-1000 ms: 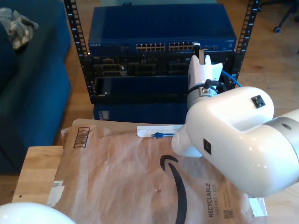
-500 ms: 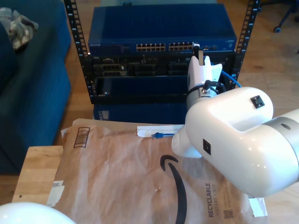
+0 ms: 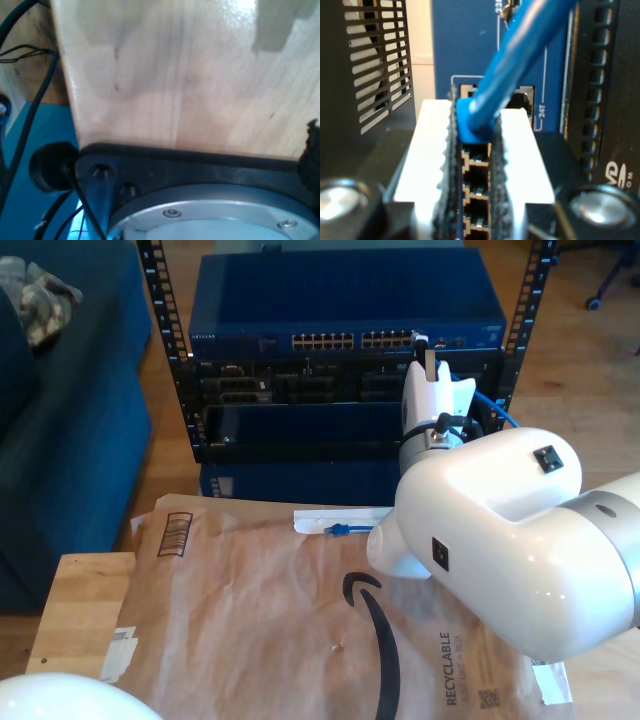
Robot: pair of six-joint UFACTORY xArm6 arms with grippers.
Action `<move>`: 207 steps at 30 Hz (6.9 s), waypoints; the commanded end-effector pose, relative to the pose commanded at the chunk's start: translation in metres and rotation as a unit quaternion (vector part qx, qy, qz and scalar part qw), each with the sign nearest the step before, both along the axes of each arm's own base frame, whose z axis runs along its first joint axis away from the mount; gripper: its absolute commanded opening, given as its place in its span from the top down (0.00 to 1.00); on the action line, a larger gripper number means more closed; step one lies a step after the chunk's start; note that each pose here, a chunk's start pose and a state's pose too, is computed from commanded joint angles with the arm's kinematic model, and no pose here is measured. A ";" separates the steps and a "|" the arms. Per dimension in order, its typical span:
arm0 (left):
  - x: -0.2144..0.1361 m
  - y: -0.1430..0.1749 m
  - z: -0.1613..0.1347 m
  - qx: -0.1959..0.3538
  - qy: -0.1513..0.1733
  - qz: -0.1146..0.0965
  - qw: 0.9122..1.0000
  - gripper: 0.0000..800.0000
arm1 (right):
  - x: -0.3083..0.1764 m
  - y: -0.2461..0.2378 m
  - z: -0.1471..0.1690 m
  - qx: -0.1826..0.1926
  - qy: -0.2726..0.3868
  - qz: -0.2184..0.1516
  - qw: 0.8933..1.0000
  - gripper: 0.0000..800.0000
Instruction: Grab the cable and plug it in
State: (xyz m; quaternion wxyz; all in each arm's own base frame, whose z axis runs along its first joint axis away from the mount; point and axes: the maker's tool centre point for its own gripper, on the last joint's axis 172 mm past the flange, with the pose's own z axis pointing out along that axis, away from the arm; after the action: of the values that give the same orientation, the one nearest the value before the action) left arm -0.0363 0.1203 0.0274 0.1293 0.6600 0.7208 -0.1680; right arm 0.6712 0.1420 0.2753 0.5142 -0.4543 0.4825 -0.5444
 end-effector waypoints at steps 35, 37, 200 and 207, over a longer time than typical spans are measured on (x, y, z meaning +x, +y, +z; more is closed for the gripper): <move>0.000 0.000 0.000 0.000 0.000 0.000 1.000 0.00 | -0.015 -0.009 0.012 -0.001 -0.012 -0.049 0.999 1.00; 0.000 0.000 0.000 0.000 0.000 0.000 1.000 0.00 | -0.013 -0.011 0.012 -0.003 -0.013 -0.055 0.998 1.00; 0.000 0.000 0.000 -0.001 0.000 0.000 1.000 0.00 | -0.475 -0.398 -0.068 -0.190 0.750 0.081 0.628 0.00; 0.000 0.000 0.000 0.000 0.000 0.000 1.000 0.00 | -0.590 -0.397 -0.117 -0.119 0.783 0.105 0.602 0.00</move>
State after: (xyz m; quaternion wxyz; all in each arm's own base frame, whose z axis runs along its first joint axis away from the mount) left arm -0.0363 0.1203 0.0274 0.1293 0.6600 0.7208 -0.1680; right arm 0.0808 -0.2549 0.1579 -0.0651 -0.8116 0.5800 0.0244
